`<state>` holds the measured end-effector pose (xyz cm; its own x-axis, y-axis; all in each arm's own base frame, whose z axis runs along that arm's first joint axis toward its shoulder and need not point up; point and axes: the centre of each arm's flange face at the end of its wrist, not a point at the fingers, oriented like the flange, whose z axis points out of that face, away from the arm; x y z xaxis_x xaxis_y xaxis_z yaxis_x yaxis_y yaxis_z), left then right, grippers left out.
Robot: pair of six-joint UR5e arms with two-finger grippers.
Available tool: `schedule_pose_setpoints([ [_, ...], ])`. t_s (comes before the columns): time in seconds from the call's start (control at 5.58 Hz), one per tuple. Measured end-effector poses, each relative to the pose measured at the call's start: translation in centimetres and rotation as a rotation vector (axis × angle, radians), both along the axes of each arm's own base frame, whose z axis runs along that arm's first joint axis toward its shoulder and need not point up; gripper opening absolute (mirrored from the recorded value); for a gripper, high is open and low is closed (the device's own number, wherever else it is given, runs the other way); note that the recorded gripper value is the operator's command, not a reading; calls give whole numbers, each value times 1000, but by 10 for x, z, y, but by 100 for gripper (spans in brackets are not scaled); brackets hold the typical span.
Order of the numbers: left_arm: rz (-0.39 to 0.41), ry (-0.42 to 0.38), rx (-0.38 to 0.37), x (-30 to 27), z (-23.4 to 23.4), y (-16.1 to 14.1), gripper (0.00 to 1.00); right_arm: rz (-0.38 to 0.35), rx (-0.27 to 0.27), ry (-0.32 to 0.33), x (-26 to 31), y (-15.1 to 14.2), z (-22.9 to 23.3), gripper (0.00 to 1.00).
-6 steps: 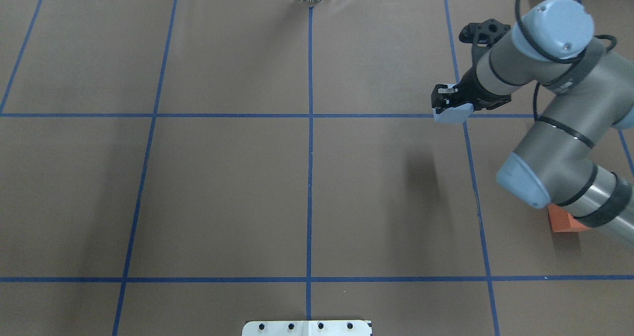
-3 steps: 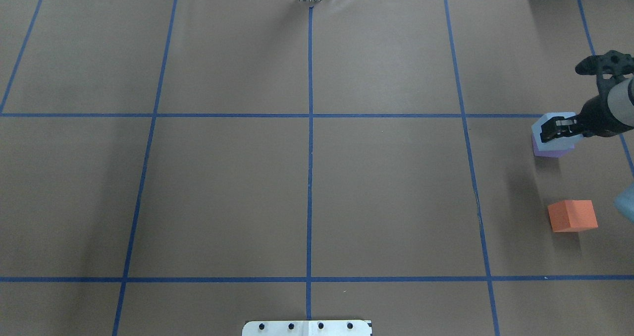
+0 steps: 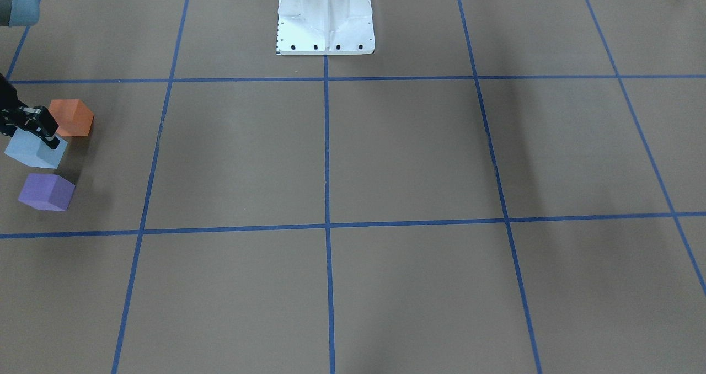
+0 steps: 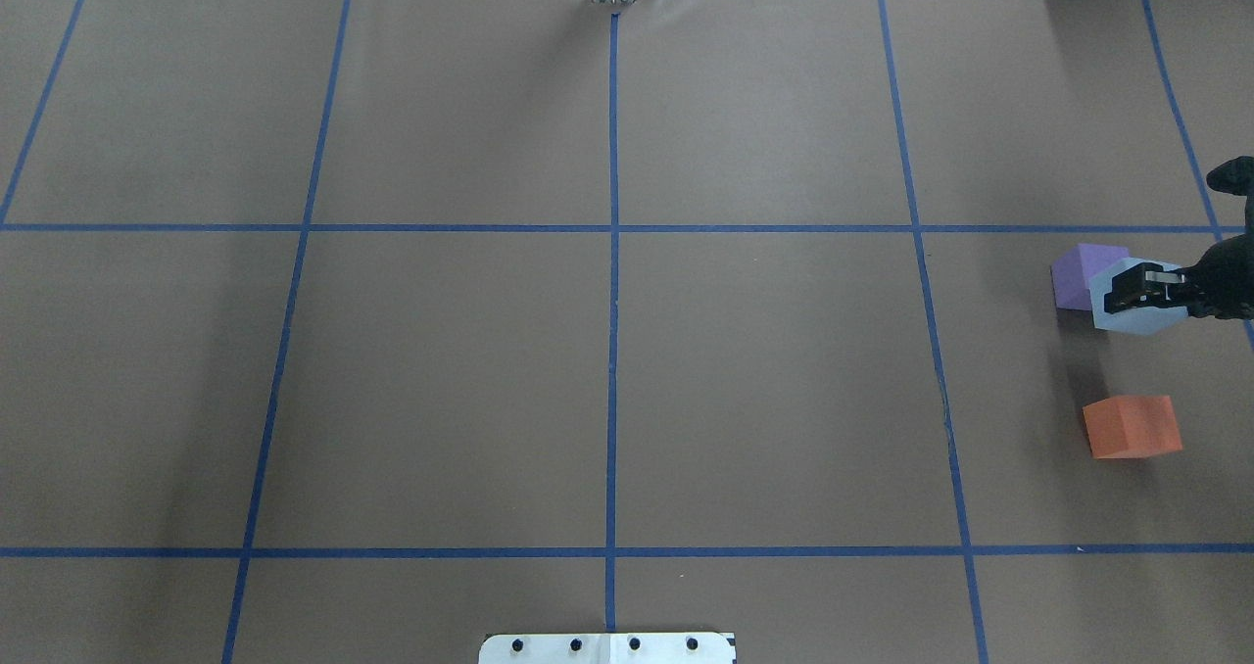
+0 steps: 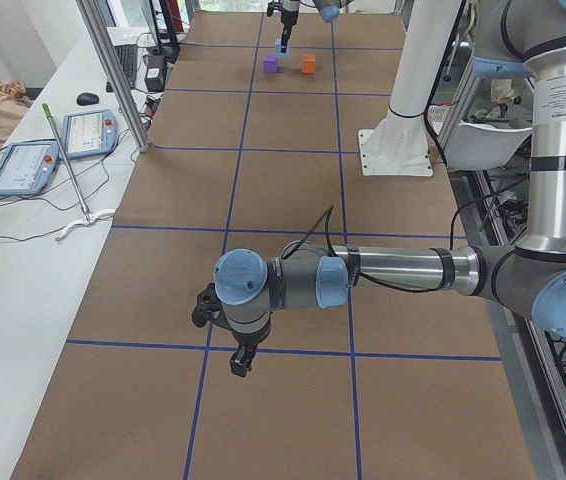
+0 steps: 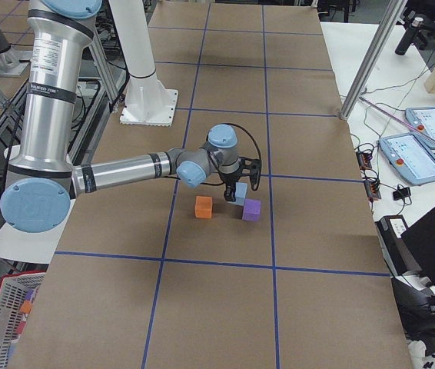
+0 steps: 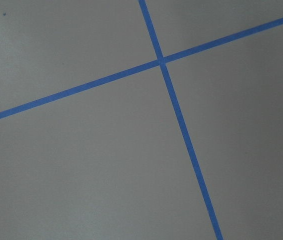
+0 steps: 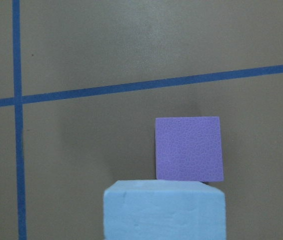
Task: Place blue block between orange and purple blocks
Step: 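Carry the light blue cube with the right gripper toward the purple cube, then lower the light blue cube between the purple and orange cubes, open gripper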
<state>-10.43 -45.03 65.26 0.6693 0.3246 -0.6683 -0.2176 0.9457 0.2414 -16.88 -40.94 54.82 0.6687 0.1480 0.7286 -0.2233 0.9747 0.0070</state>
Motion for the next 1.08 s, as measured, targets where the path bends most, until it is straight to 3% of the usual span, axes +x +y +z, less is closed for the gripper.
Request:
schedule_pose_setpoints([
  [0.36,0,0,10,0,-1,-1,100,-3,-17,13,-22,17,22,0],
  [0.9,0,0,12,0,-1,-1,100,-22,15,72,-50,32,35,0],
  [1.08,0,-1,11,0,-1,-1,100,-29,20,84,-54,34,39,16],
])
